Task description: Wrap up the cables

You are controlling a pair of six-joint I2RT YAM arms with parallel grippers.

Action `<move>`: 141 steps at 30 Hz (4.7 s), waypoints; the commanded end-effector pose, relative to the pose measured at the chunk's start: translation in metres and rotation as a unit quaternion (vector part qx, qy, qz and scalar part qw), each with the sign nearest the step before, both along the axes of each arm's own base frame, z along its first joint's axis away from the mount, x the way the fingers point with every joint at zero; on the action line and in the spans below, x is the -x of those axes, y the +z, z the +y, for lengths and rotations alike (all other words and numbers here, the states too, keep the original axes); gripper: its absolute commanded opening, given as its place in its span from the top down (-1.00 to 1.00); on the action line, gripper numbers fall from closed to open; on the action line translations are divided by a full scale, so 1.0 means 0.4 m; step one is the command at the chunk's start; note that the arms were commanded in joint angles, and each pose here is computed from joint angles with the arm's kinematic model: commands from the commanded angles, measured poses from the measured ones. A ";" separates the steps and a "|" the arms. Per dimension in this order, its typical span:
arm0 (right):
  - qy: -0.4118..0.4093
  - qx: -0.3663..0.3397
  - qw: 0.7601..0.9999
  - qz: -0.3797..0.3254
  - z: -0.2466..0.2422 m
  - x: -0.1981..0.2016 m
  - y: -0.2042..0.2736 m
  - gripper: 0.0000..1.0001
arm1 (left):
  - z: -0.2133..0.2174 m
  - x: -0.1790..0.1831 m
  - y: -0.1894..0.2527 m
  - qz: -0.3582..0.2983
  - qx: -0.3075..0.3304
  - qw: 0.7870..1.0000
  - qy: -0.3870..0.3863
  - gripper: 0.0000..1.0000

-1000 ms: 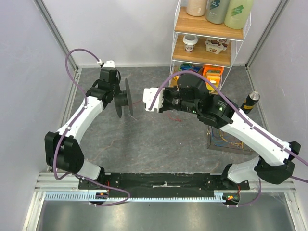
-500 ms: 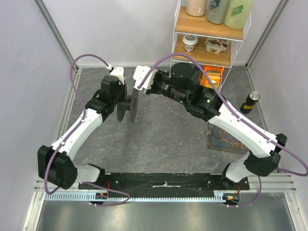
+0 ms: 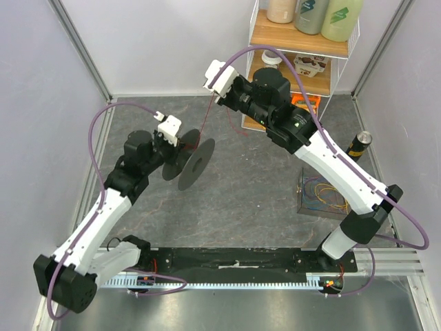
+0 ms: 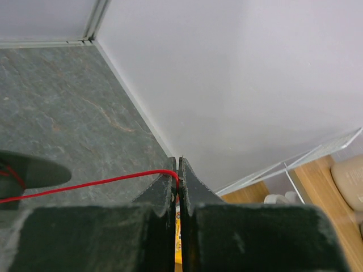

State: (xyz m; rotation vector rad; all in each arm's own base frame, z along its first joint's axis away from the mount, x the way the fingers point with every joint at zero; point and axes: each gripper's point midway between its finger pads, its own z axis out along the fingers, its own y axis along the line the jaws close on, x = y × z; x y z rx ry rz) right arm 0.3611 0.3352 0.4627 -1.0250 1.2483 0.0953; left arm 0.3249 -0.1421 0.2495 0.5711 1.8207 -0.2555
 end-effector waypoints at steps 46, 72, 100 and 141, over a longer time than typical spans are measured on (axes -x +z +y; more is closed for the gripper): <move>0.057 -0.071 0.964 0.250 -0.187 0.039 -0.411 1.00 | 0.020 -0.020 0.764 -0.087 0.471 0.873 0.091 0.97; 0.264 -0.042 0.934 0.237 0.145 0.347 -0.313 1.00 | 0.065 -0.211 0.532 -0.038 0.409 0.877 0.251 0.97; 0.072 -0.127 0.985 0.088 -0.044 0.187 -0.286 0.35 | -0.070 0.025 0.786 -0.161 0.433 0.885 -0.060 0.97; 0.073 -0.095 0.983 0.140 -0.111 0.242 -0.424 -0.75 | -0.087 0.094 0.983 -0.222 0.456 0.851 -0.137 0.97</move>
